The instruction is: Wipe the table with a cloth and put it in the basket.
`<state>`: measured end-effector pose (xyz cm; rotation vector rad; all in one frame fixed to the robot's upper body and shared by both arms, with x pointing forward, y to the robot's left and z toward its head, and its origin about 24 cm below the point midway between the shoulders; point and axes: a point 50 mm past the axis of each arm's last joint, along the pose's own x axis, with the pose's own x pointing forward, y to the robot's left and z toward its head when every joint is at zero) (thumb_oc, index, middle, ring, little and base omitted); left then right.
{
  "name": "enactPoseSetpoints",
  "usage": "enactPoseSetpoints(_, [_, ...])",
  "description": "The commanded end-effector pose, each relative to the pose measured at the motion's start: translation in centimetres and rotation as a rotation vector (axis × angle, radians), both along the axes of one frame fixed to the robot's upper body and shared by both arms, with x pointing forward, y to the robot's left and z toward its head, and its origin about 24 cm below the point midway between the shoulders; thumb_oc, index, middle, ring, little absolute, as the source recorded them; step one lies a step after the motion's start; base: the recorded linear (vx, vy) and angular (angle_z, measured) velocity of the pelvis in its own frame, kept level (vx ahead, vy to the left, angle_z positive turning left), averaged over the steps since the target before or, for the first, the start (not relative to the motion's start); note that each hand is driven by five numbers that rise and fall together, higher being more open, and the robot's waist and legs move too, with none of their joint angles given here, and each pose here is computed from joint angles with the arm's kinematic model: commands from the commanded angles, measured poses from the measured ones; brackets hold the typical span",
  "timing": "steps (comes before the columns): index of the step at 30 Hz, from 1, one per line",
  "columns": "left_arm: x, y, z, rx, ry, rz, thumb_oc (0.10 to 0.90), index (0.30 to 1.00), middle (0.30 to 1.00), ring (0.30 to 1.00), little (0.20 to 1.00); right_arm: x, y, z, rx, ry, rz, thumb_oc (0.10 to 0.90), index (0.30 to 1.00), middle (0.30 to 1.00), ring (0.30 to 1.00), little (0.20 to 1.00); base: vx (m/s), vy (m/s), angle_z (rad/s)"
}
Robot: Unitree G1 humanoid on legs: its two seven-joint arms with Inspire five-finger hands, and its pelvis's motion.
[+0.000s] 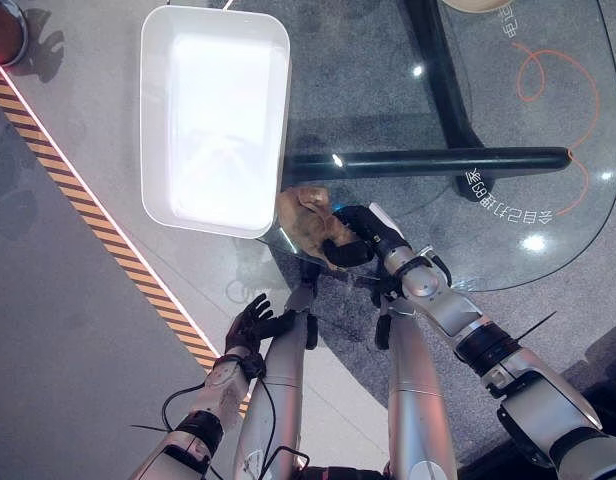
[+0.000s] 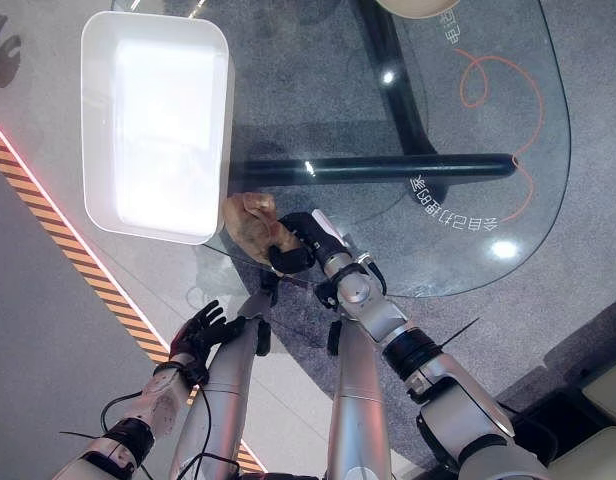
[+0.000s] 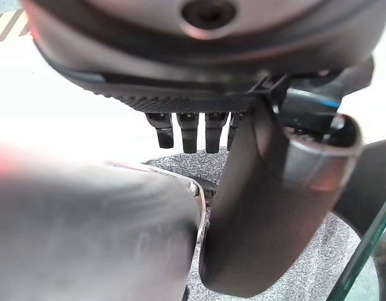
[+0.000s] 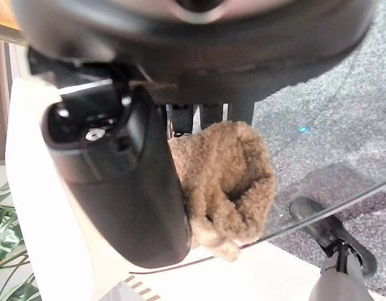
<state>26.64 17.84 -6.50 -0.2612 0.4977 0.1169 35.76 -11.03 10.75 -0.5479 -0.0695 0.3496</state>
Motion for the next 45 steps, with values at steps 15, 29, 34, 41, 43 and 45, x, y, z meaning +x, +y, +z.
enactPoseSetpoints(15, [-4.9,0.3,-1.9,-0.173,-0.002,0.141,0.8,0.9,0.9,0.9,0.9,-1.8,-0.5,3.8,0.207,-0.218,0.033,0.1,0.3,0.3,0.3,0.2,0.0,0.0,0.0])
enactPoseSetpoints(29, [-6.5,1.7,-1.1,-0.352,-0.063,0.156,0.8,0.9,0.9,0.9,0.9,-3.6,-2.5,3.1,0.316,-0.233,0.002,0.1,0.3,0.3,0.3,0.2,-0.04,-0.05,0.0])
enactPoseSetpoints(34, [-7.0,2.1,-0.1,-0.341,-0.102,0.13,0.8,0.9,0.9,0.9,0.9,-4.4,-3.3,3.3,0.382,-0.255,-0.03,0.1,0.3,0.3,0.3,0.2,0.0,-0.076,0.06])
enactPoseSetpoints(41, [-6.6,0.3,2.9,-0.476,-0.228,0.029,0.8,0.9,0.9,0.9,0.9,-6.2,-4.4,3.7,0.523,-0.293,-0.031,0.1,0.3,0.3,0.3,0.2,0.03,-0.051,0.09])
enactPoseSetpoints(43, [-6.0,-0.1,4.6,-0.528,-0.317,0.02,0.8,0.9,0.9,0.9,0.9,-7.3,-4.5,4.0,0.575,-0.32,-0.003,0.1,0.3,0.3,0.3,0.2,0.04,-0.058,0.08])
enactPoseSetpoints(45, [-5.7,-0.3,5.6,-0.567,-0.368,0.012,0.8,0.9,0.9,0.9,0.9,-7.8,-4.5,4.4,0.6,-0.347,0.016,0.1,0.3,0.3,0.3,0.2,0.03,-0.055,0.02])
